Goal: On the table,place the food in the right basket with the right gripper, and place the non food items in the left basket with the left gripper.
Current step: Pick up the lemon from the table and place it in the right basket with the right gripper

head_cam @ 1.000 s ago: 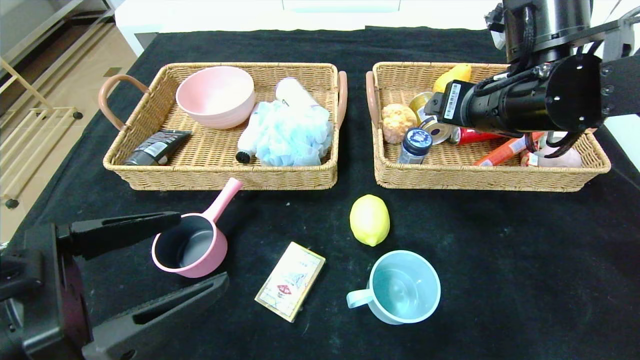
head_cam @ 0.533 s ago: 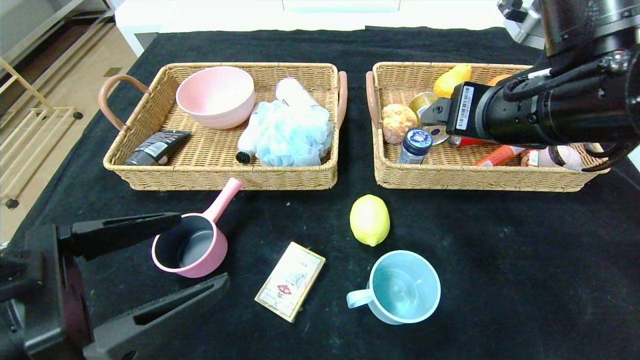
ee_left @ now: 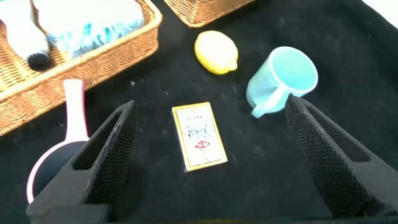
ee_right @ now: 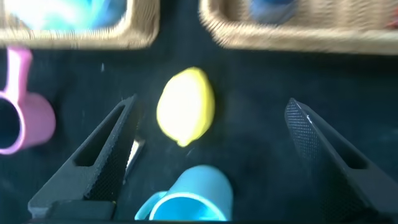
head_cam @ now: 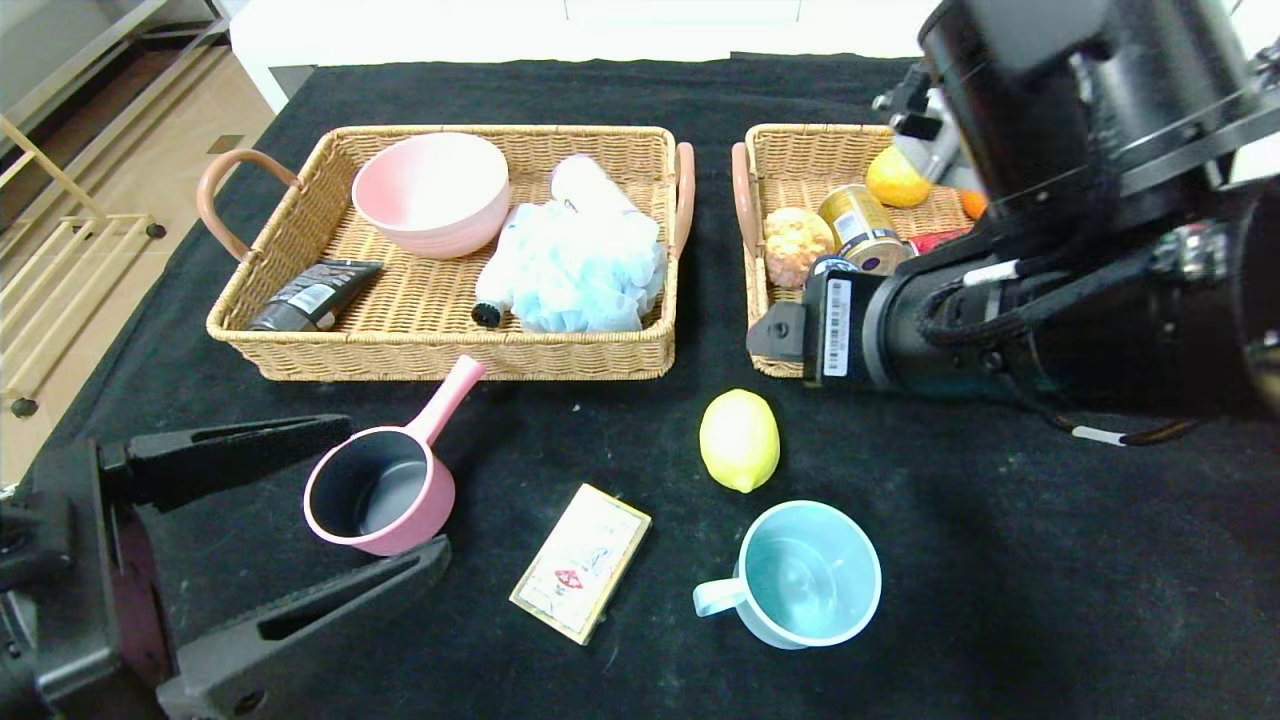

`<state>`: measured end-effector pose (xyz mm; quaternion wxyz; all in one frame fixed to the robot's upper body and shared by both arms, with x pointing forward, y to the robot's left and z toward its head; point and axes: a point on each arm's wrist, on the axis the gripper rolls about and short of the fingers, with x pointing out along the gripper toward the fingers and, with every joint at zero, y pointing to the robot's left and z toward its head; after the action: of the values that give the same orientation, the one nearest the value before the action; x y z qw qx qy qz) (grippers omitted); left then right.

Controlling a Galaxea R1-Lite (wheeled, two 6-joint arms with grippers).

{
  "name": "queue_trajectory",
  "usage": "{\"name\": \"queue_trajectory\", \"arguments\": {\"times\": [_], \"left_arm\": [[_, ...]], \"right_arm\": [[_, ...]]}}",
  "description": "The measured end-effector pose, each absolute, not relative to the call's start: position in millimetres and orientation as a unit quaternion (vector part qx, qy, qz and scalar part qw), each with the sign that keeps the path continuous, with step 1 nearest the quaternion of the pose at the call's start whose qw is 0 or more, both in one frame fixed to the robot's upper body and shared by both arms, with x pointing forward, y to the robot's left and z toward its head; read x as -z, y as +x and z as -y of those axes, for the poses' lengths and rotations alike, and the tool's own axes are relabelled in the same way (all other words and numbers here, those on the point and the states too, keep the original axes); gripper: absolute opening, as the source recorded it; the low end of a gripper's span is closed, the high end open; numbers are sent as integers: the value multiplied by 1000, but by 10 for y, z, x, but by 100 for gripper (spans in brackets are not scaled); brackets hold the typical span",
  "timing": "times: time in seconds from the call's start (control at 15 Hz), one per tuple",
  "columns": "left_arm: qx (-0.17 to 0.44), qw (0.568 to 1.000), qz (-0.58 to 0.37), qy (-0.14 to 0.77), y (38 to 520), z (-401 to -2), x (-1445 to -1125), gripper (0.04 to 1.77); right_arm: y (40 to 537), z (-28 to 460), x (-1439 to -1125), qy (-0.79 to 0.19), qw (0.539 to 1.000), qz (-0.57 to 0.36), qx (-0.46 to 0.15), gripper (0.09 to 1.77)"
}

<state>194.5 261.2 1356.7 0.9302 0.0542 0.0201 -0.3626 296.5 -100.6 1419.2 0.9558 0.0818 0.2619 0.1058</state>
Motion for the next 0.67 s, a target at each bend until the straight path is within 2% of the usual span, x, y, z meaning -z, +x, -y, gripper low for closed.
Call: {"name": "queue_trajectory", "arguments": {"times": [0.27,0.67], "left_arm": [[363,929,-14,61,1917,-2629,-13571,172],[365,928,-9,71,1902,-2639,-13564,172]], "right_arm": [[3066,678,-13878,38,957,-276,-82,170],[3254,445,-13596,17,957,-286,-54,170]]}}
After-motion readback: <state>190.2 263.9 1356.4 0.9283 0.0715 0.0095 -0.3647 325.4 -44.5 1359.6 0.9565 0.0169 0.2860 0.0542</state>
